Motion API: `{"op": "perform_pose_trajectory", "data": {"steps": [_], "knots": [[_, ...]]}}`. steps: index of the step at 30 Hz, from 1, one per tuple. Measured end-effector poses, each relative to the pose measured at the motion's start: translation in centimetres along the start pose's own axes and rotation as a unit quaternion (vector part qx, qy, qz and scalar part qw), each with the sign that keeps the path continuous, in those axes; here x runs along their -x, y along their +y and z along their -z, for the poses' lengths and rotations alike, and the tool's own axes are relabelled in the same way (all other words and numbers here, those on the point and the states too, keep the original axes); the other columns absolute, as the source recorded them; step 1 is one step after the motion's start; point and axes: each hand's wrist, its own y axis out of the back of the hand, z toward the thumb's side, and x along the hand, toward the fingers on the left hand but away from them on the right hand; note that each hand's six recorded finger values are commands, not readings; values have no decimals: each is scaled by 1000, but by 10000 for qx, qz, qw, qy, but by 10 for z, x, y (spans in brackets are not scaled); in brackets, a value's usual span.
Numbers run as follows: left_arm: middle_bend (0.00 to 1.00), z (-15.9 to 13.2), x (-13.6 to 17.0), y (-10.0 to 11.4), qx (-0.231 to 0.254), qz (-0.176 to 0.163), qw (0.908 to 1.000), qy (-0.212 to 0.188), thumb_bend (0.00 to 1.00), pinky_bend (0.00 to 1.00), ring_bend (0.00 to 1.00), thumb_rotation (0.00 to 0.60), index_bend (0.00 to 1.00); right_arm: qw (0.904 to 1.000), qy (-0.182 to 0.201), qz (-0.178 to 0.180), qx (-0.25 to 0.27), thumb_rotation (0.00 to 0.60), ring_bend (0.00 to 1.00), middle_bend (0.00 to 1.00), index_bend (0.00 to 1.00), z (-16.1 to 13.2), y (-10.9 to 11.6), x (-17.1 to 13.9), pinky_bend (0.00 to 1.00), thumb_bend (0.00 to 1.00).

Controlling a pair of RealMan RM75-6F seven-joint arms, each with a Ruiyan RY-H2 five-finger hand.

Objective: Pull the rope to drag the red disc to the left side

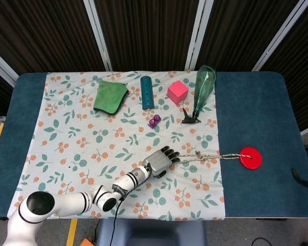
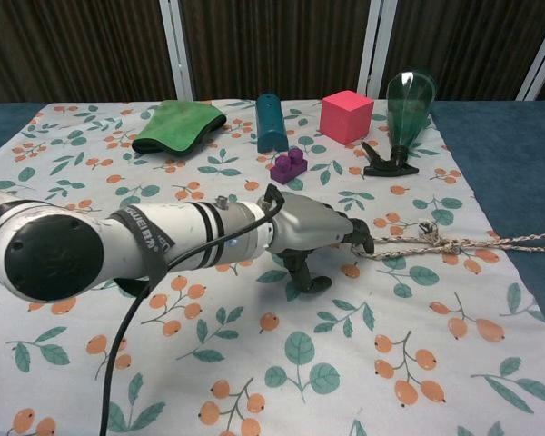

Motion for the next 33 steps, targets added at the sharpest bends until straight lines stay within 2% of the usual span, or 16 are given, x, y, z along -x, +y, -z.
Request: {"op": "perform_pose_trajectory", "data": {"steps": [11, 18, 24, 26, 30, 33], "knots": [[0, 4, 8, 7, -22, -46, 10000, 2, 386, 21, 0, 600, 563, 10000, -4, -14, -17, 600, 0, 0, 0, -3, -3, 2, 0, 370], [0, 5, 17, 17, 30, -111, 9999, -51, 388, 22, 0, 600, 688, 10000, -9, -21, -35, 600, 0, 0, 0, -7, -5, 3, 0, 371], [0, 9, 23, 20, -101, -113, 9999, -27, 394, 21, 0, 600, 745, 10000, -9, -31, -43, 600, 0, 0, 0, -9, -6, 4, 0, 371], [0, 11, 25, 20, -117, -110, 9999, 0, 446, 23, 0, 600, 774, 10000, -12, -42, -43, 600, 0, 0, 0, -9, -6, 4, 0, 371], [0, 21, 31, 23, -99, -167, 9997, 128, 624, 28, 0, 600, 851, 10000, -10, -68, -35, 600, 0, 0, 0, -9, -8, 4, 0, 371], [4, 33, 40, 26, -37, -261, 9992, 290, 701, 41, 0, 600, 881, 9999, -6, -94, -45, 600, 0, 0, 0, -9, -9, 5, 0, 371]]}}
